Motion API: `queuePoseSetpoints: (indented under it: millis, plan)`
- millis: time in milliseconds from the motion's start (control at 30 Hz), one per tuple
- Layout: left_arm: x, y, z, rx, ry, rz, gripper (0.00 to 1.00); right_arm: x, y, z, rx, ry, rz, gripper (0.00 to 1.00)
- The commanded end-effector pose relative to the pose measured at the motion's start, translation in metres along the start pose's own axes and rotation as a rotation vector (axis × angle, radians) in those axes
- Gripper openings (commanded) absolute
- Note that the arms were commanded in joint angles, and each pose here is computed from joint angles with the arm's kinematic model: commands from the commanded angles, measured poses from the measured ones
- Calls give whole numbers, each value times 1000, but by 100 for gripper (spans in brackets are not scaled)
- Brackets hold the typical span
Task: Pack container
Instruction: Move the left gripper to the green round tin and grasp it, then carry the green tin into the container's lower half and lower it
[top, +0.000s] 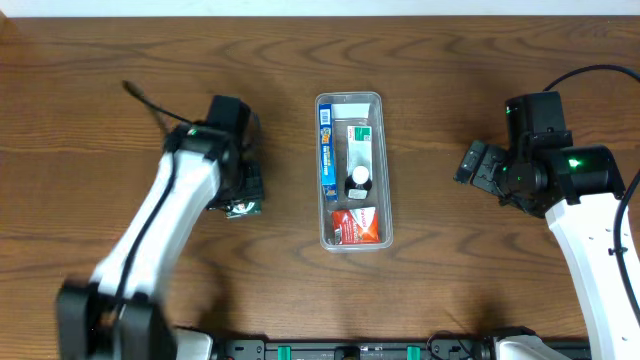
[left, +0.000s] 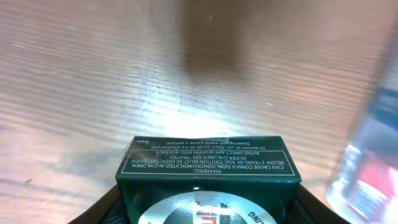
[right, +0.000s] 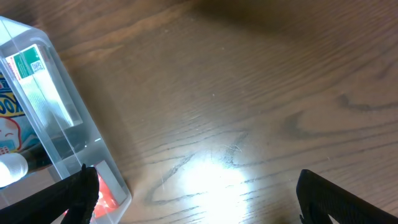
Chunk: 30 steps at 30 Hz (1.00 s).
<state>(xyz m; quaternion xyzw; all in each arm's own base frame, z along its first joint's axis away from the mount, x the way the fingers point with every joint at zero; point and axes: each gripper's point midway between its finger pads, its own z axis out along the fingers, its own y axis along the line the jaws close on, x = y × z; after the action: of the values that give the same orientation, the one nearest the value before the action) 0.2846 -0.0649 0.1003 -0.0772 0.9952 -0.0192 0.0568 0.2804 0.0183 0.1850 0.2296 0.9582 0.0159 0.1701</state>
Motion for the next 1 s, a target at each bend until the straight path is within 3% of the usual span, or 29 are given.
queuePoseSetpoints:
  millis: [0,233,400,700,967]
  plan:
    - [12,-21,-49,85,-130,57,48,-3,-4,-2,11,-14,20,99]
    - [48,-82,-112,298,-304,98,48,-3,-4,-2,11,-14,20,99]
    - [62,-118,-116,348,-332,143,48,-3,-4,-2,11,-14,20,99]
    - [54,-170,-53,264,-269,206,49,-3,-4,-2,11,-14,20,99]
    - [52,-187,2,210,-180,179,49,-3,-4,-2,11,-14,20,99]
